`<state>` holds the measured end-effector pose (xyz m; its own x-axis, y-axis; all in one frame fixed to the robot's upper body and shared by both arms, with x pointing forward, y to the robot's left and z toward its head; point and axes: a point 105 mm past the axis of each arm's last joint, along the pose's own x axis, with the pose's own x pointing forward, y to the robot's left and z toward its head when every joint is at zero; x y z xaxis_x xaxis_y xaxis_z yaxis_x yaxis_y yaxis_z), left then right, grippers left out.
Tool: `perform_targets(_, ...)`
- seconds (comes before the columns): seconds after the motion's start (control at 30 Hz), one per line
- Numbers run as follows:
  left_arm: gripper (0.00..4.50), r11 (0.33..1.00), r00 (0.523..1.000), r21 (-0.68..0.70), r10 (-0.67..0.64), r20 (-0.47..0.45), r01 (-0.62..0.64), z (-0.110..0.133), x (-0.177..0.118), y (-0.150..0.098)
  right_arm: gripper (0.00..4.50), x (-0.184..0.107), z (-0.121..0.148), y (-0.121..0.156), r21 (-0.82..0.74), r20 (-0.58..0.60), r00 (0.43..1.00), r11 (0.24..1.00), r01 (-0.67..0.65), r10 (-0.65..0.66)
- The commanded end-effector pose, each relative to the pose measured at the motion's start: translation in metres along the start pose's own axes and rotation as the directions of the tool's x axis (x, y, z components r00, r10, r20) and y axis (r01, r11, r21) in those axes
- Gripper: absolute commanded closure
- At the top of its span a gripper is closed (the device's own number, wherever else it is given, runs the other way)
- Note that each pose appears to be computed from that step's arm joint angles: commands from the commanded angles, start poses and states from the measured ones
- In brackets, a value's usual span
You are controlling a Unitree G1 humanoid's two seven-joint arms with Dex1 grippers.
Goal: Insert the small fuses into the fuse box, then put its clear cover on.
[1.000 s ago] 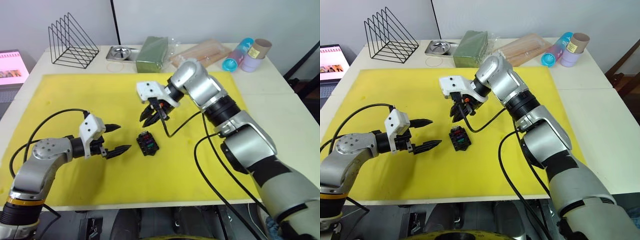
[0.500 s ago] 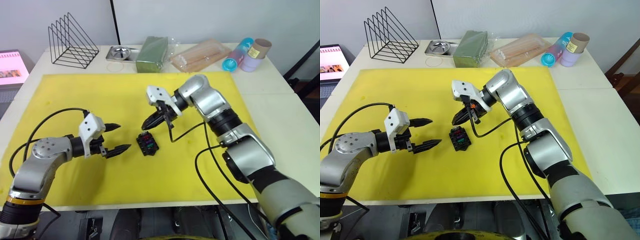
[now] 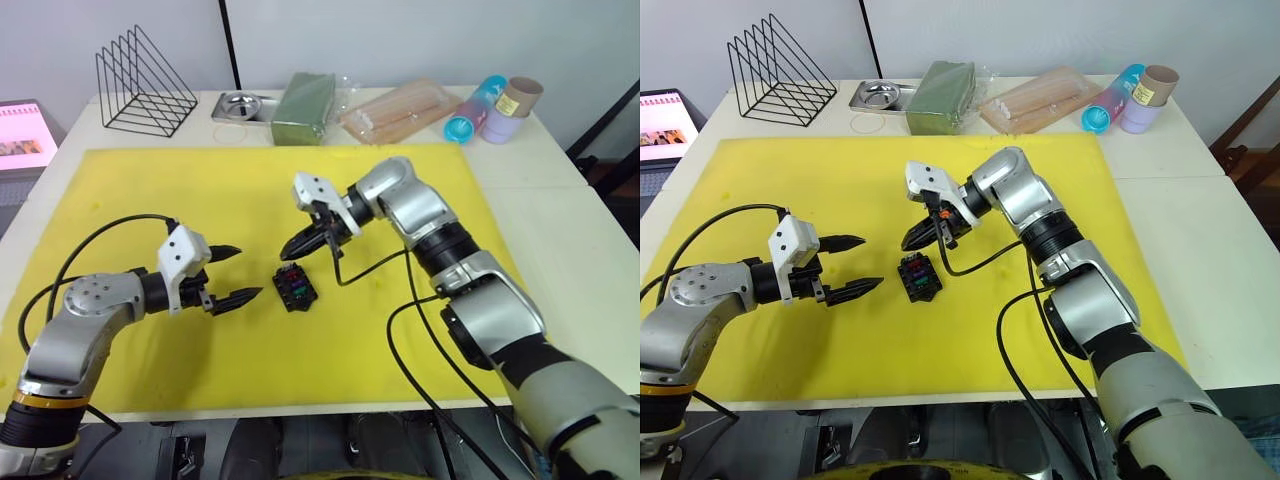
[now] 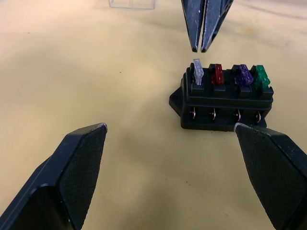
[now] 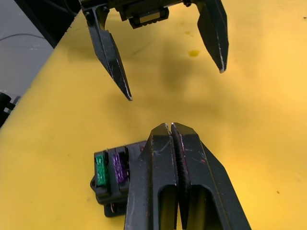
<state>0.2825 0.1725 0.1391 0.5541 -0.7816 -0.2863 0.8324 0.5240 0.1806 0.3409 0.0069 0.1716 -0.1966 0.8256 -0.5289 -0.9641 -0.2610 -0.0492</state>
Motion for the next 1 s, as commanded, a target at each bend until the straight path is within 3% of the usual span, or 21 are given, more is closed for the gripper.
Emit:
perform_targets(0.03,0.0,1.0,1.0,0.025,-0.004,0.018,0.003,0.008,-0.001,-0.002,4.46,0.001,0.005,0.0,-0.007,0.022,1.0,1.0,-0.006,0.006)
perform_targets(0.63,0.0,1.0,1.0,0.025,-0.004,0.016,0.004,0.008,-0.002,-0.003,4.46,0.005,-0.01,-0.003,0.044,0.004,1.0,0.999,0.001,-0.001)
perform_targets(1.0,0.0,1.0,1.0,0.03,-0.005,0.014,0.004,0.009,-0.002,-0.002,4.46,0.014,-0.03,-0.002,0.069,-0.07,0.998,0.998,0.004,0.001)
